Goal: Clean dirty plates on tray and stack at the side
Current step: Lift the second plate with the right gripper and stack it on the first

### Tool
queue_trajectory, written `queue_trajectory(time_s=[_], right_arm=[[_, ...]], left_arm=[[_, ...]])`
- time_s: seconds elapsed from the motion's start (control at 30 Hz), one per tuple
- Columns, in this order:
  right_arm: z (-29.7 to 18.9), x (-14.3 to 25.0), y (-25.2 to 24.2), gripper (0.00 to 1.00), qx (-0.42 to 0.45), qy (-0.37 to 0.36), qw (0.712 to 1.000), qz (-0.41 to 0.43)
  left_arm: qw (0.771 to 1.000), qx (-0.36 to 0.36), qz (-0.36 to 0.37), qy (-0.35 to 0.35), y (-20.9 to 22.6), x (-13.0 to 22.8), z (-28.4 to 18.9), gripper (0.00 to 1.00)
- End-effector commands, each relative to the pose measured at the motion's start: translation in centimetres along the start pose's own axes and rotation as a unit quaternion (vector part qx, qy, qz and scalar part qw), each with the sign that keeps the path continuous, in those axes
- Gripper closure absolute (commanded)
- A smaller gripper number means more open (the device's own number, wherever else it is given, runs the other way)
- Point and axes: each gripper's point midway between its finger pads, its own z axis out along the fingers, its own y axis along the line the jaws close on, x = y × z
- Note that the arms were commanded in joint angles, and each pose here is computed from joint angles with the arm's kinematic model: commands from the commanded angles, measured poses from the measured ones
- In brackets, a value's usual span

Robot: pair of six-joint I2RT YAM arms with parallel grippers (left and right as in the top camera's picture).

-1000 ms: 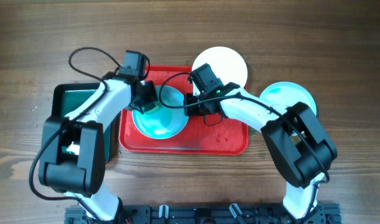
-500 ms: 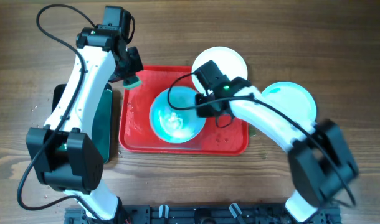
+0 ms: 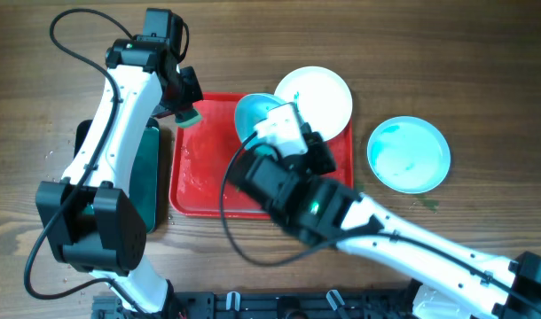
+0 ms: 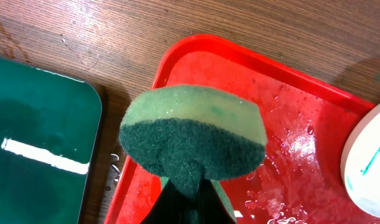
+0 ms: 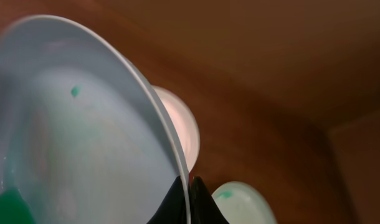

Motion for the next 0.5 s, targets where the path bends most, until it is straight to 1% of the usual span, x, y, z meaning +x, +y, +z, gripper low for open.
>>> queue_trajectory(time_s=[0.0, 0.07, 0.2, 0.33, 0.37, 0.47], right_arm=[[-3.0, -3.1, -2.6, 0.96, 0.111, -0.071, 0.990, -0.057], [-4.2, -4.1, -2.7, 0.96, 0.129, -0.090, 0.985, -0.068], [-5.4, -5.6, -3.5, 0.96, 0.167, -0.110, 0.978, -0.054], [-5.5, -6.0, -3.5, 0.96, 0.163, -0.115, 0.979, -0.034], [-5.4, -6.0, -3.1, 0.96, 0.150, -0.118, 0.982, -0.018], [-4.5, -4.9, 0.0, 0.96, 0.055, -0.107, 0.993, -0.010]], left_arm=[[1.000, 0.010, -0.010, -0.002, -0.3, -0.4, -0.2, 0.96], [1.000, 0.010, -0.010, -0.002, -0.3, -0.4, -0.2, 0.96], [1.000, 0.010, -0.010, -0.002, -0.3, -0.4, -0.2, 0.96], [1.000, 0.010, -0.010, -0.002, -0.3, -0.4, -0.2, 0.96], [1.000, 0.010, -0.010, -0.002, -0.3, -0.4, -0.2, 0.96], [1.000, 0.010, -0.010, -0.002, -0.3, -0.4, -0.2, 0.96]])
